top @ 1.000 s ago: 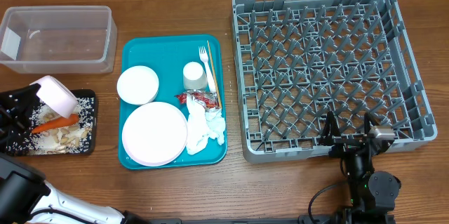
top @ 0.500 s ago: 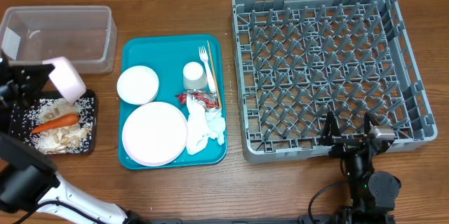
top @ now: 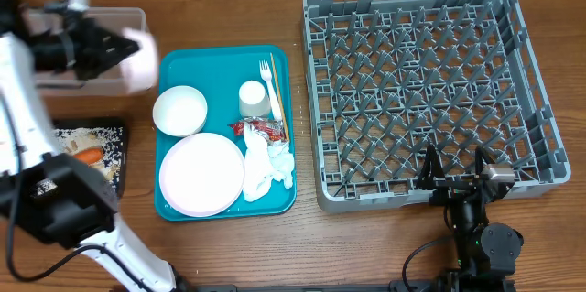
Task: Sort waste into correct bins and load items into the dishwasher rack
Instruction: 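Carry the empty pink bowl back and set it on the teal tray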
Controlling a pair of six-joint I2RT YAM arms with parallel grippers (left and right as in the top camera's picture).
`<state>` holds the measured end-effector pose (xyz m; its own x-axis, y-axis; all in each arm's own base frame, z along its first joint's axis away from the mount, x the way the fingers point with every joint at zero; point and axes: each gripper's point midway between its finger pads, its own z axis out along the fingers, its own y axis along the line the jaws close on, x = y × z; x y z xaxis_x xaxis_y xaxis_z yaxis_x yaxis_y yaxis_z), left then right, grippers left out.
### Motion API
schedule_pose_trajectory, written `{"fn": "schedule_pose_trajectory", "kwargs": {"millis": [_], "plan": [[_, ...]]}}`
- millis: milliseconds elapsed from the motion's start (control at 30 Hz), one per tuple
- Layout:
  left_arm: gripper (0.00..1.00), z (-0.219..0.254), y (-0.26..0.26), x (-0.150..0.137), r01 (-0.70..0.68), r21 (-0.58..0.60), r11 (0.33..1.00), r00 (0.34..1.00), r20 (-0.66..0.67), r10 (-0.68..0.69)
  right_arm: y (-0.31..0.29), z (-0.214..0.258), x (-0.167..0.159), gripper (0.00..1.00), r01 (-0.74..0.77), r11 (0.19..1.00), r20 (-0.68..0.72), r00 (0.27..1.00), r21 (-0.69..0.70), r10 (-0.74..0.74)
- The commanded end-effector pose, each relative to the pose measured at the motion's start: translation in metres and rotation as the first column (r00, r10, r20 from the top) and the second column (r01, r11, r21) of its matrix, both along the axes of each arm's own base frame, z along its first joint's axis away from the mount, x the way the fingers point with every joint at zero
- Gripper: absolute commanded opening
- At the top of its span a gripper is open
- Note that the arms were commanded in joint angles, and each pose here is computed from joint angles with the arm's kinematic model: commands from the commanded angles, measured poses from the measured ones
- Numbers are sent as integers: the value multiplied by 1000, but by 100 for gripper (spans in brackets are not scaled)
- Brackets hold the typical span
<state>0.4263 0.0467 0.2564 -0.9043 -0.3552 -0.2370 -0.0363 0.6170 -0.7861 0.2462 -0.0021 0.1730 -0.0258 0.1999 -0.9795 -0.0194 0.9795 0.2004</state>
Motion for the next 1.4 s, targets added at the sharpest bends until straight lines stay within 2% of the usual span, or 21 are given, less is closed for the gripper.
{"fn": "schedule_pose_trajectory", "kwargs": {"millis": [0, 67, 133, 233, 300, 367, 400, 533, 733, 933, 1367], "plan": [[4, -13, -21, 13, -54, 248, 967, 992, -94, 80, -2, -2, 0, 100, 9, 1000, 2, 1000, -4, -9], [4, -24, -46, 31, -38, 420, 907, 995, -65, 72, -2, -2, 0, 100, 9, 1000, 2, 1000, -4, -9], [4, -28, -62, 41, -36, 532, 846, 997, -34, 64, -2, -2, 0, 100, 9, 1000, 2, 1000, -4, -9], [4, -33, -70, 53, -103, 710, 696, 992, 18, 128, -2, -2, 0, 100, 9, 1000, 2, 1000, -4, -9], [4, -33, -74, 59, -150, 800, 581, 984, 65, 165, -2, -2, 0, 100, 9, 1000, 2, 1000, -4, -9], [4, -37, -89, 63, -153, 854, 497, 985, 93, 143, -2, -2, 0, 100, 9, 1000, 2, 1000, -4, -9], [4, -40, -95, 65, -150, 863, 482, 986, 97, 133, -2, -2, 0, 100, 9, 1000, 2, 1000, -4, -9], [4, -58, -104, 73, -138, 880, 455, 988, 88, 130, -2, -2, 0, 100, 9, 1000, 2, 1000, -4, -9], [4, -88, -100, 79, -109, 880, 462, 986, 36, 164, -2, -2, 0, 100, 9, 1000, 2, 1000, -4, -9], [4, -113, -110, 83, -57, 857, 513, 989, -21, 144, -2, -2, 0, 100, 9, 1000, 2, 1000, -4, -9], [4, -164, -107, 83, 24, 868, 495, 981, -117, 157, -2, -2, 0, 100, 9, 1000, 2, 1000, -4, -9]]}}
